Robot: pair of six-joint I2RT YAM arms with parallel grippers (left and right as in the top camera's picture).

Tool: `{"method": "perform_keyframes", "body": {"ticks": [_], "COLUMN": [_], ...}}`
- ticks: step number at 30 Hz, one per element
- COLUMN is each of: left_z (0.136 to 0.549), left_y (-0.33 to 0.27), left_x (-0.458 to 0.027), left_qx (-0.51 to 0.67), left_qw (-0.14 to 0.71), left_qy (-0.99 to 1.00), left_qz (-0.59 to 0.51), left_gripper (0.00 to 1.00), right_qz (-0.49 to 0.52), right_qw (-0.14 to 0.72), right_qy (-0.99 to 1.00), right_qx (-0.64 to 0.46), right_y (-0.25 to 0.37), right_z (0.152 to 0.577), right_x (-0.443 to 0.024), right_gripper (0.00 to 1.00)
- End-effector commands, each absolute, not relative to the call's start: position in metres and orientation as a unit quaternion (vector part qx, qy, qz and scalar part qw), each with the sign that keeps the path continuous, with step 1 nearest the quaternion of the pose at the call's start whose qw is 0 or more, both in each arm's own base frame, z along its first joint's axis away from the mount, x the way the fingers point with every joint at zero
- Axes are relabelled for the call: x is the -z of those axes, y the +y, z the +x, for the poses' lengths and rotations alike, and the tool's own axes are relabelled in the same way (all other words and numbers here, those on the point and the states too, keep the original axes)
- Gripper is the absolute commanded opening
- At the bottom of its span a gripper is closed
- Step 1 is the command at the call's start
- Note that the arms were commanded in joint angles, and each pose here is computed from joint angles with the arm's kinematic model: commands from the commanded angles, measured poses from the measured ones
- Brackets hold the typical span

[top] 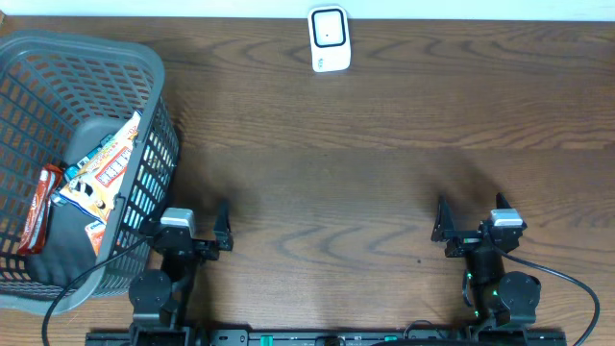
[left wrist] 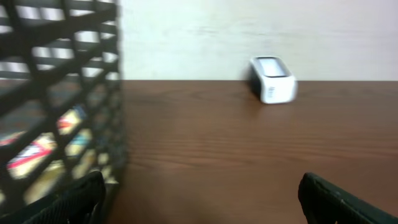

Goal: Scan the item barcode

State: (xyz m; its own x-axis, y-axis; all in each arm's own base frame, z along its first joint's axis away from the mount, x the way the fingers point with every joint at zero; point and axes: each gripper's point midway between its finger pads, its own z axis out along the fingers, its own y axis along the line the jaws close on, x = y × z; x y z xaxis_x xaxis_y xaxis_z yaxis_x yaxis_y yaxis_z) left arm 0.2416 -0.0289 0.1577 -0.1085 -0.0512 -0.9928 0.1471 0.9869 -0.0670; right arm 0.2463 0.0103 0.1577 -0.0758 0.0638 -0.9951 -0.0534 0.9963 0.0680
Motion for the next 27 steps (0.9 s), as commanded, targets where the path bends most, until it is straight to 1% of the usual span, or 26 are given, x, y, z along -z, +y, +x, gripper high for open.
{"method": "perform_keyframes", "body": {"ticks": [1,6,7,9,12,15,16,20,23,27], "left_z": [0.232,0.216,0.211,0.208,0.21,0.22,0.226,0.236,0.241,0.246], "left_y": [-0.054,-0.062,-0.067,-0.071,-0.071,-0.067,-0.068,-0.069,-0.069,-0.067], "left_x": [-0.187,-0.258,-0.279,-0.299,-0.331,-0.357,-0.372,-0.407,-0.403,-0.392], "left_qx": [0.168,0.185,0.195,0.204,0.224,0.247,0.249,0.251,0.248,0.242], "left_qw": [0.669,0.709,0.714,0.717,0.715,0.699,0.686,0.643,0.602,0.586], "left_qy": [0.723,0.677,0.667,0.66,0.658,0.671,0.683,0.723,0.759,0.773], "left_qz": [0.04,0.069,0.083,0.091,0.074,0.033,0.028,0.017,0.003,-0.003], "left_gripper": [0.98,0.99,0.98,0.98,0.98,0.98,0.98,0.98,0.99,0.98], "right_qz": [0.006,0.006,0.006,0.006,0.006,0.006,0.006,0.006,0.006,0.006], "right_qw": [0.679,0.679,0.679,0.679,0.679,0.679,0.679,0.679,0.679,0.679], "right_qy": [0.733,0.733,0.733,0.733,0.733,0.733,0.733,0.733,0.733,0.733], "right_qx": [-0.04,-0.04,-0.04,-0.04,-0.04,-0.04,-0.04,-0.04,-0.04,-0.04], "right_y": [0.008,0.009,0.008,0.009,0.008,0.009,0.009,0.008,0.008,0.009], "right_z": [0.246,0.246,0.246,0.246,0.246,0.246,0.246,0.246,0.246,0.246], "right_x": [-0.157,-0.157,-0.157,-0.157,-0.157,-0.157,-0.157,-0.157,-0.157,-0.157], "right_gripper": [0.99,0.99,0.99,0.99,0.99,0.99,0.99,0.99,0.99,0.99]}}
